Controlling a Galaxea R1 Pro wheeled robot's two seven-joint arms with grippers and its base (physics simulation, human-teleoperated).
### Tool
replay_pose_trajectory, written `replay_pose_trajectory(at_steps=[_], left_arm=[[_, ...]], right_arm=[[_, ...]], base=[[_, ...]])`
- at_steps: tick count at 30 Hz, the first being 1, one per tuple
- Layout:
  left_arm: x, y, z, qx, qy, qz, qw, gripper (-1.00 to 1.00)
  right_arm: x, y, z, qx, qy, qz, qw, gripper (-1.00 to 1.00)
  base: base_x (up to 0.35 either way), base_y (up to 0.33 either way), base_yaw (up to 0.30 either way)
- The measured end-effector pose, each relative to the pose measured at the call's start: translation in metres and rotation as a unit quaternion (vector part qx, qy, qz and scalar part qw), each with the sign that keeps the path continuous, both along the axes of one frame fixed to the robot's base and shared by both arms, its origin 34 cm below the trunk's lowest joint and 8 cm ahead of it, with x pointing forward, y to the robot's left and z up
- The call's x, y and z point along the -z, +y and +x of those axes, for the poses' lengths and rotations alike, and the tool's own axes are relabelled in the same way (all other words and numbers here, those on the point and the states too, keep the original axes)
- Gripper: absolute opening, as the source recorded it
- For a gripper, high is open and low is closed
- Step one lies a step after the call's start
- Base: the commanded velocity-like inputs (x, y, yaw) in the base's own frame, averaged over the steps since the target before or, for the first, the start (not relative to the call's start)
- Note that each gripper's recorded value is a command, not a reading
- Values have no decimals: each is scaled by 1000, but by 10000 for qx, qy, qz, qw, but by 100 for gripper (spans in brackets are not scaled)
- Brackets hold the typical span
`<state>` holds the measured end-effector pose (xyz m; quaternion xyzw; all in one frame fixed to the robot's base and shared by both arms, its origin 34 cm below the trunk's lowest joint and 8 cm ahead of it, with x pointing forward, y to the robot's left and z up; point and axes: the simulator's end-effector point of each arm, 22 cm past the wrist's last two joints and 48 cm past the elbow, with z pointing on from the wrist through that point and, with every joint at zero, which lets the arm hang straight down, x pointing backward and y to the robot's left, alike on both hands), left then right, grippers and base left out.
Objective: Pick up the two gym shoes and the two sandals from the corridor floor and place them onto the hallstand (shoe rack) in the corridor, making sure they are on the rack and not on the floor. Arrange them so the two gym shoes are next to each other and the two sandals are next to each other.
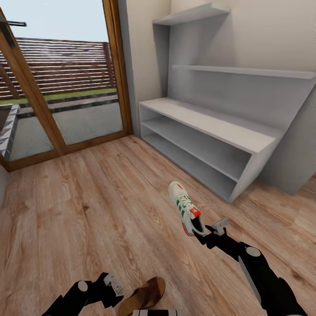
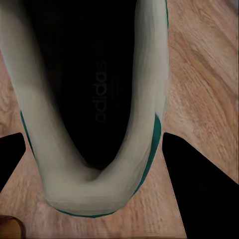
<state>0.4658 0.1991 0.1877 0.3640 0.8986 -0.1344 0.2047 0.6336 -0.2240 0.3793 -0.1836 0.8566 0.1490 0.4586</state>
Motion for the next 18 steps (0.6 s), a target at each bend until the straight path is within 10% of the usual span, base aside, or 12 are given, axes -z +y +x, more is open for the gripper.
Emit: replay_pose_trajectory(at_steps=[12,18], left_arm=[[15,-4,-12,53,195,-1,9998,100],[21,-10,-26,616,296,148,9976,100]], right_arm=[[22,0,-5,-1,194,1,9998,-100],[26,1,-6,-10,225,2,9997,-100]], base=[[0,0,-18],[0,0,0]])
